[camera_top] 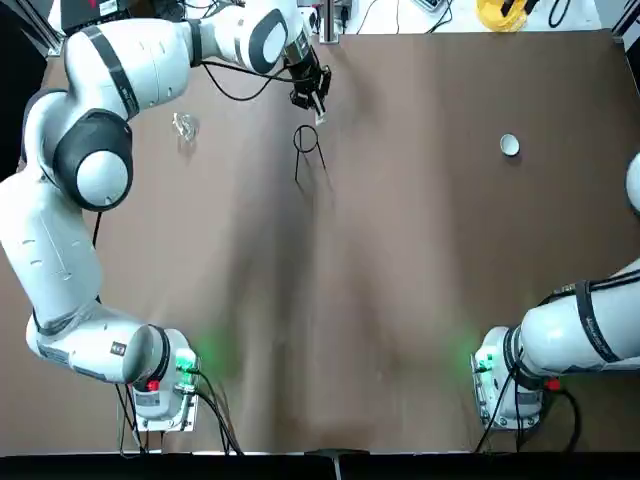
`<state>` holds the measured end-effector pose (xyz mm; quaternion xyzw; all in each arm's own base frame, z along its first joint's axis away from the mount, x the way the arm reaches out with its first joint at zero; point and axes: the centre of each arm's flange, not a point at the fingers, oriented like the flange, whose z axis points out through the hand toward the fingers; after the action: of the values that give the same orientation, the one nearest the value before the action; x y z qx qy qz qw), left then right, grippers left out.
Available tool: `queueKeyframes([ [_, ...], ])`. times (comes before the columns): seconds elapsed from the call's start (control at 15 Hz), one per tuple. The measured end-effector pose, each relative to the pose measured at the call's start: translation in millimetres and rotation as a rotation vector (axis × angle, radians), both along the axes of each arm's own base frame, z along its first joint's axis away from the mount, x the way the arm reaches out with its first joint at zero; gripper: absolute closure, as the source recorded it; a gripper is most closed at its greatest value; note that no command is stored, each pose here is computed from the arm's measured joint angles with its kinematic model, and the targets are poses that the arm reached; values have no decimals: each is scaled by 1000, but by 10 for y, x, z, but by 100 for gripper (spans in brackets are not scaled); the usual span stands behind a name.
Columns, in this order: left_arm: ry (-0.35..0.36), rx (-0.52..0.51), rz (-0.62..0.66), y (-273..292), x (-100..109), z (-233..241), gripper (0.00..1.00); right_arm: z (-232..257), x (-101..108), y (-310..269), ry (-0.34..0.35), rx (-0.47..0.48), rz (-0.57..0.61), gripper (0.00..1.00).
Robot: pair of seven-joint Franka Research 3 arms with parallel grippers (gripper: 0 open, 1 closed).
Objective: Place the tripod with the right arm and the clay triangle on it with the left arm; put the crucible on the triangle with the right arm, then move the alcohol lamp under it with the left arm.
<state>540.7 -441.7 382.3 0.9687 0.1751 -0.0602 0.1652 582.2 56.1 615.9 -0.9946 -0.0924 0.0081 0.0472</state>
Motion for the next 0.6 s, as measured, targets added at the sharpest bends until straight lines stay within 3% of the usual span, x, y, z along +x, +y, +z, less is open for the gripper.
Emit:
queueKeyframes([
  [0.33,30,16,-7,-5,-47,-190,87,195,-409,-17,-47,-33,0,30],
  [0.6,54,34,-21,9,-111,-354,87,140,-434,40,-55,-73,18,2],
])
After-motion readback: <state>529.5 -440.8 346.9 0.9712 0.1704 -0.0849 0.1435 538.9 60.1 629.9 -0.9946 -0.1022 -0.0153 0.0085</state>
